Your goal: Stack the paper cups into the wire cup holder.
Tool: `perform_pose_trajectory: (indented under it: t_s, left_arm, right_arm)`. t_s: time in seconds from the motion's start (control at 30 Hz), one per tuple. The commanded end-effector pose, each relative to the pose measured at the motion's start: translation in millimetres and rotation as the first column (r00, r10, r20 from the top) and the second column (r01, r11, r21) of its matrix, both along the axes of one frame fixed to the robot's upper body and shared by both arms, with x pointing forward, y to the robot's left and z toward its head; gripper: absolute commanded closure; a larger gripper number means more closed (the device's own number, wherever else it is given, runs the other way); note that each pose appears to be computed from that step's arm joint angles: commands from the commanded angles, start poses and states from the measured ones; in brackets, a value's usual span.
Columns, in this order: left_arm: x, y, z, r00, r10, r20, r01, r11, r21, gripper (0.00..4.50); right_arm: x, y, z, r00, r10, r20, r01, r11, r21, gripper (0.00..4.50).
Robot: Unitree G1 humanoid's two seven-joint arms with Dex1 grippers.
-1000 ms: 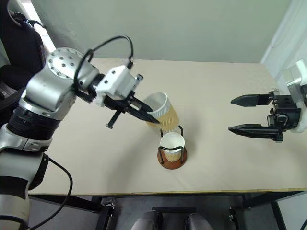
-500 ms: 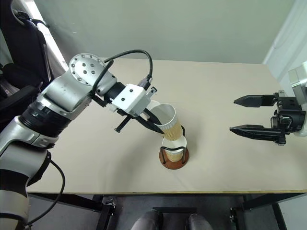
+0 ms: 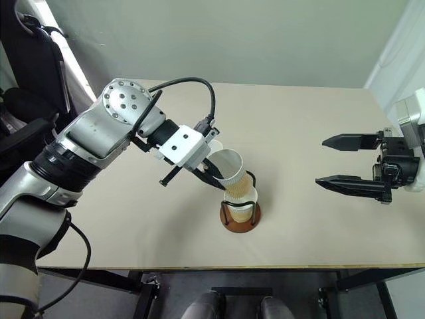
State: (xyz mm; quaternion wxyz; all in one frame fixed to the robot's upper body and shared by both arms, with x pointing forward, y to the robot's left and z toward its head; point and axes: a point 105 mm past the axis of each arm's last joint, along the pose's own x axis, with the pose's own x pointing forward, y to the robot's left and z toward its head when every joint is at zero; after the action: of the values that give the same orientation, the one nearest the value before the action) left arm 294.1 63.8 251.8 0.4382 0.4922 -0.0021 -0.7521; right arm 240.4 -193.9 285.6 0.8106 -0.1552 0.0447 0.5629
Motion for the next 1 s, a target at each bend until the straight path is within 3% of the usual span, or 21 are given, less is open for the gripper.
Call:
perform_pose_trajectory:
  t_s: [0.03, 0.3, 0.43, 0.63, 0.8, 1.0]
  left_arm:
    - [-10, -2, 3, 0.999, -0.052, -0.014, 0.052, 0.998, 0.020, 4.06]
    - [1, -9, 0, 0.998, -0.053, 0.044, 0.052, 0.999, 0.014, 1.47]
    - [13, -18, 16, 0.998, -0.001, 0.058, 0.006, 0.995, -0.098, 0.11]
    - [57, 7, 39, 0.958, 0.281, 0.052, -0.251, 0.915, -0.317, 0.11]
    - [96, 45, 16, 0.869, 0.495, 0.009, -0.468, 0.826, -0.314, 0.11]
    - [112, 52, -5, 0.822, 0.564, -0.080, -0.560, 0.774, -0.297, 0.11]
  right_arm:
    - [-5, 3, 9, 0.998, 0.016, 0.058, -0.015, 1.000, -0.002, 0.00]
    - [-4, 3, 6, 0.998, 0.007, 0.060, -0.007, 1.000, 0.000, 0.00]
    - [-3, 2, 6, 0.998, -0.002, 0.063, 0.002, 1.000, -0.001, 0.00]
    - [-4, -1, 7, 0.997, -0.018, 0.069, 0.018, 1.000, -0.009, 0.00]
    - [-3, -3, 6, 0.998, -0.021, 0.061, 0.022, 1.000, -0.018, 0.00]
    - [-1, -1, 3, 0.998, -0.031, 0.057, 0.032, 0.999, -0.019, 0.00]
